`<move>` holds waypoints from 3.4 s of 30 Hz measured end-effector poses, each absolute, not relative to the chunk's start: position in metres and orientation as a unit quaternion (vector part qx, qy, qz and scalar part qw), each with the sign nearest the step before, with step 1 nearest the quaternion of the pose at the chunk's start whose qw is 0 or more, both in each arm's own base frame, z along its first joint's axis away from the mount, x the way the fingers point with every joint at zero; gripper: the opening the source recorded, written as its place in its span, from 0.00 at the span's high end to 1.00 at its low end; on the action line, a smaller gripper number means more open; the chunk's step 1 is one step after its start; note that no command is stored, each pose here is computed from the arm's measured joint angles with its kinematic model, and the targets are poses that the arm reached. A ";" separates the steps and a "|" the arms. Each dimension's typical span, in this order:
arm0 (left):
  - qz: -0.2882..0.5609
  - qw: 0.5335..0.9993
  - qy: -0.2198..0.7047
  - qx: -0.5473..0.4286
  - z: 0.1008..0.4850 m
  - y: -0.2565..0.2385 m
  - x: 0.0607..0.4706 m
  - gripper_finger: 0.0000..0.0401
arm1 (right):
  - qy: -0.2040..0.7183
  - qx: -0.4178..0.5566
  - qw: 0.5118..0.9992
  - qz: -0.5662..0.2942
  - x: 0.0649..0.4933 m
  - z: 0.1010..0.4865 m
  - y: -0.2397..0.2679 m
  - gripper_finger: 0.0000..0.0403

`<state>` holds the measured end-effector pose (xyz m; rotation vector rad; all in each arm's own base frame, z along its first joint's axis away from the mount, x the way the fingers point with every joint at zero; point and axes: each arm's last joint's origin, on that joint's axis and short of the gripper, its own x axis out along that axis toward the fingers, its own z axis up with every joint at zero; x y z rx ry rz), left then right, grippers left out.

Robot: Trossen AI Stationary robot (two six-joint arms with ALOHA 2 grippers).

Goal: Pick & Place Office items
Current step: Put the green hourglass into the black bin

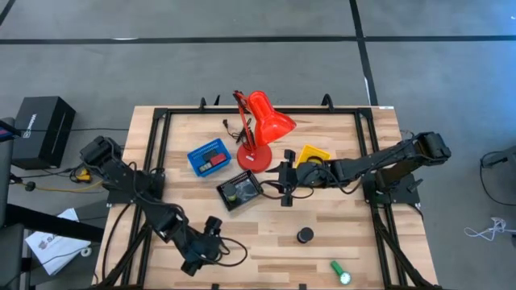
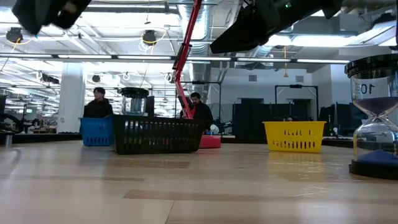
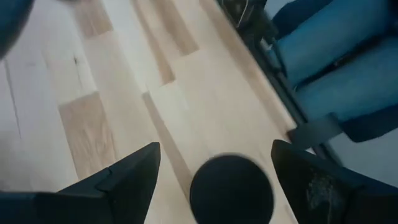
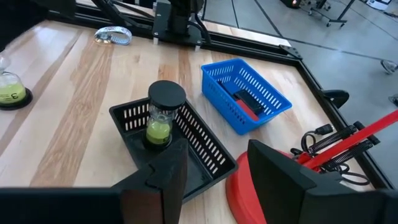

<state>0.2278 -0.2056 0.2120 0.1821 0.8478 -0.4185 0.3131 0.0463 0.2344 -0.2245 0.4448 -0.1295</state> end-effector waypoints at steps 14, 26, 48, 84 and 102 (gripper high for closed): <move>-0.200 0.876 0.433 0.068 0.199 -0.202 0.222 0.24 | 0.219 -0.095 0.969 -0.068 0.313 0.234 0.046 0.61; -0.208 0.866 0.450 0.070 0.190 -0.199 0.218 0.33 | 0.219 -0.095 0.969 -0.068 0.313 0.234 0.046 0.61; -0.133 0.910 0.390 0.059 0.198 -0.157 0.261 0.49 | 0.219 -0.095 0.969 -0.068 0.313 0.234 0.046 0.61; 0.024 0.937 0.344 0.058 0.222 -0.016 0.275 0.48 | 0.319 -0.120 0.936 -0.091 0.300 0.223 0.027 0.61; -0.013 0.930 0.368 -0.001 0.208 -0.016 0.269 0.47 | 0.321 -0.112 0.936 -0.090 0.300 0.223 0.028 0.61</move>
